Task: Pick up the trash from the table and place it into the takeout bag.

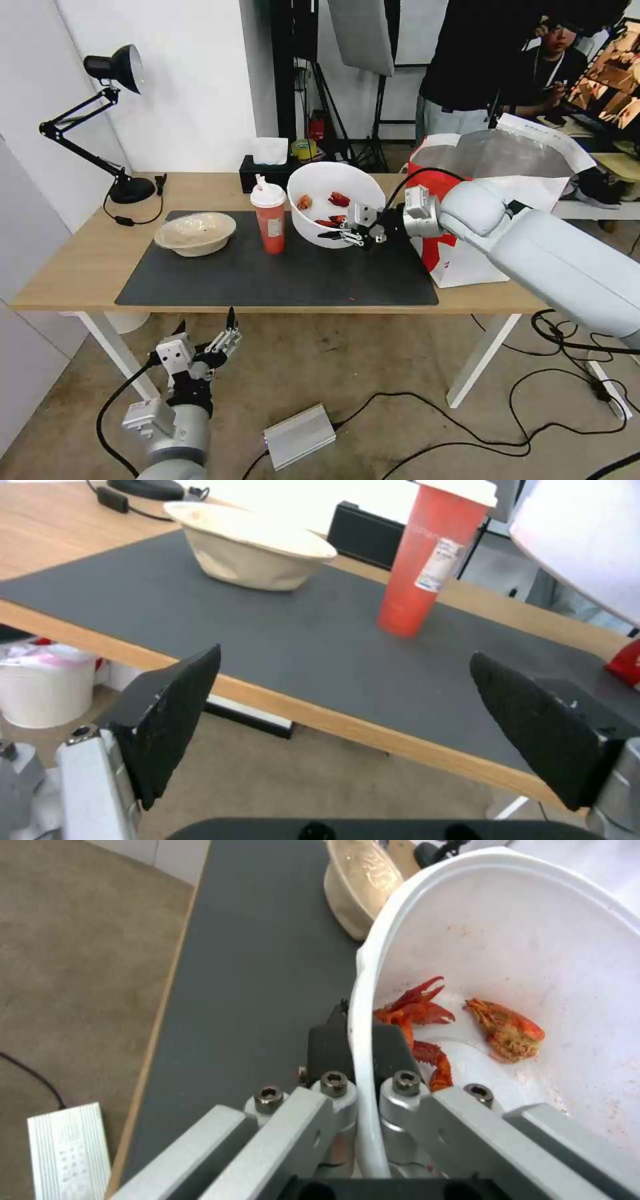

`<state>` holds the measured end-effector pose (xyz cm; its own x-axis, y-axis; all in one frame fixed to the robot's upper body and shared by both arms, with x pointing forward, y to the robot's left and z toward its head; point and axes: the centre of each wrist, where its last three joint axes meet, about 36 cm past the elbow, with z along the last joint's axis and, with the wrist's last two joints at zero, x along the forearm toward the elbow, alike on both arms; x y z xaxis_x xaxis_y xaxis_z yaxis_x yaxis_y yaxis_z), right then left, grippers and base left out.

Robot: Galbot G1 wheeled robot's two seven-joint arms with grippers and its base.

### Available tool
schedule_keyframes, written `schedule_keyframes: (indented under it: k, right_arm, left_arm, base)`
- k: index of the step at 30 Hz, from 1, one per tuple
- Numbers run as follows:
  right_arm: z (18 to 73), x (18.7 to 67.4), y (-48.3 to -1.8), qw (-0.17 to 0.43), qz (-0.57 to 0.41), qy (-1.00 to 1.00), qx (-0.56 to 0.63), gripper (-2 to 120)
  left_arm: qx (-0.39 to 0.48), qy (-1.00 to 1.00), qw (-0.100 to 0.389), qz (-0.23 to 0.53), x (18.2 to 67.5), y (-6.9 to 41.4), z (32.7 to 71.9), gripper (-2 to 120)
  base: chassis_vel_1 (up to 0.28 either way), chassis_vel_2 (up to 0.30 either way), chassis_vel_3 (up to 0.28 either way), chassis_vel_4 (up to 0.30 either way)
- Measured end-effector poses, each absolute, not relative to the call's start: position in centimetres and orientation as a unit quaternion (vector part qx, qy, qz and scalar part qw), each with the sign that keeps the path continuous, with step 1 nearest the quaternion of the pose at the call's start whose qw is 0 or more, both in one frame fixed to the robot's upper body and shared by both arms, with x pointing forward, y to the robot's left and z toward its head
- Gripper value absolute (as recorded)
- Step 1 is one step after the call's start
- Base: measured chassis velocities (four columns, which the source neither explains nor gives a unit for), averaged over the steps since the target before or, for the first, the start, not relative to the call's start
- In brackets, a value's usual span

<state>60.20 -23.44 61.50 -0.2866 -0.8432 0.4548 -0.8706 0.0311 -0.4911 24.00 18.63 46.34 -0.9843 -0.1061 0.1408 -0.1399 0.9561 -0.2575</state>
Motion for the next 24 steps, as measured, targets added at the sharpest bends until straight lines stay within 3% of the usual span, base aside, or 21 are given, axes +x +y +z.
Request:
schedule_keyframes:
  k: [24]
  right_arm:
    - [67.9,61.9,-24.8,-0.018,0.372,-0.728,0.576,0]
  left_arm:
    - [0.064,-0.987,0.06,0.133,24.2,18.7,46.1,100]
  base:
    - [0.0,0.0,0.0,0.0]
